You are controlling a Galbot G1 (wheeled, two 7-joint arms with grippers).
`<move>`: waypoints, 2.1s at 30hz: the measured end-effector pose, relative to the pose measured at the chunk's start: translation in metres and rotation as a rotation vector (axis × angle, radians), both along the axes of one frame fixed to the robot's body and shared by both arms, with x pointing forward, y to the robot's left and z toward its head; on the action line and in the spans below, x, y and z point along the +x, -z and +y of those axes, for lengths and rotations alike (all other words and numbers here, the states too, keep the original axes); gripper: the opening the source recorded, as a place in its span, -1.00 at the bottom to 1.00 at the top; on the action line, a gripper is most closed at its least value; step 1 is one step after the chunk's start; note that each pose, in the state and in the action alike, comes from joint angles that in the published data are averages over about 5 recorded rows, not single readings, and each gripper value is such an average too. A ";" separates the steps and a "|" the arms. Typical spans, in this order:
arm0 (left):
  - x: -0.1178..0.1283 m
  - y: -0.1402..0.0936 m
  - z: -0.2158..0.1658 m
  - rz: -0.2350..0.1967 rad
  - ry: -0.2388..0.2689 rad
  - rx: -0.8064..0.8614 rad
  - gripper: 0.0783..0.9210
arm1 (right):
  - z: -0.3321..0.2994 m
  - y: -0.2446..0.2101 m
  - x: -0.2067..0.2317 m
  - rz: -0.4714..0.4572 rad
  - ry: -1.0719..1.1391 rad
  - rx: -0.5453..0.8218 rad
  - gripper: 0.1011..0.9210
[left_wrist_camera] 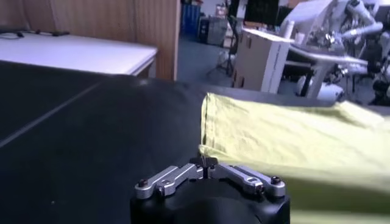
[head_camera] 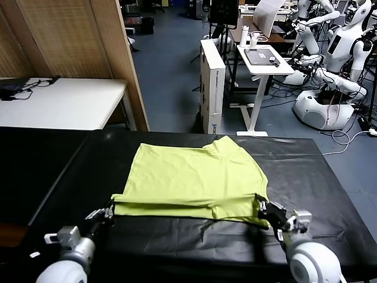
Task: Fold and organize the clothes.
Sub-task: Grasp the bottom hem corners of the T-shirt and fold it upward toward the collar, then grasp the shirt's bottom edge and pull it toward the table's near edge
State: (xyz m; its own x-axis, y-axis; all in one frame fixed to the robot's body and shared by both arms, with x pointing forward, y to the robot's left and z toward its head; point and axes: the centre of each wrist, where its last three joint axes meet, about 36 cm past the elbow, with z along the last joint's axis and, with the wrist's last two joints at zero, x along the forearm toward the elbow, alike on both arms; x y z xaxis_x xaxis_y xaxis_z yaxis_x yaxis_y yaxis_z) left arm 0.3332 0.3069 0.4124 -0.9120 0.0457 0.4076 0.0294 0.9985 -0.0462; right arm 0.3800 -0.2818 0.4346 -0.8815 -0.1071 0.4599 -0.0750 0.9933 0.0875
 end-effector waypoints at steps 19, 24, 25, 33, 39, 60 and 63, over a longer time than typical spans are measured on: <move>0.030 0.004 0.009 0.004 0.023 0.033 -0.51 | -0.013 -0.014 -0.021 0.017 -0.062 -0.019 0.26; 0.024 0.002 0.007 -0.002 0.010 0.031 0.25 | -0.017 -0.022 -0.045 0.018 -0.085 -0.059 0.88; 0.022 0.002 0.006 -0.003 0.007 0.031 0.38 | -0.018 -0.022 -0.050 0.020 -0.088 -0.067 0.91; -0.004 -0.005 -0.007 -0.005 -0.003 0.009 0.96 | -0.019 -0.018 -0.079 0.058 -0.094 -0.096 0.97; -0.020 -0.003 -0.017 0.008 -0.010 -0.005 0.97 | -0.020 -0.013 -0.086 0.082 -0.095 -0.097 0.97; -0.033 0.013 -0.020 0.043 -0.025 -0.027 -0.09 | -0.022 -0.006 -0.087 0.106 -0.095 -0.092 -0.79; -0.034 0.014 -0.020 0.043 -0.024 -0.024 -0.53 | -0.022 -0.009 -0.087 0.118 -0.086 -0.091 -0.91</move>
State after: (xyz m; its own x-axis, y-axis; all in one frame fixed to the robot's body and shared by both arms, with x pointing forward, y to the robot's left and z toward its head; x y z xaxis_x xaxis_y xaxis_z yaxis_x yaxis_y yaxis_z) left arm 0.2996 0.2869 0.3980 -0.8946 0.0341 0.4455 0.0029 0.9975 -0.0706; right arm 0.2928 -0.3039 0.4431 -0.8104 -0.1326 0.5707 -0.1544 0.9880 0.0104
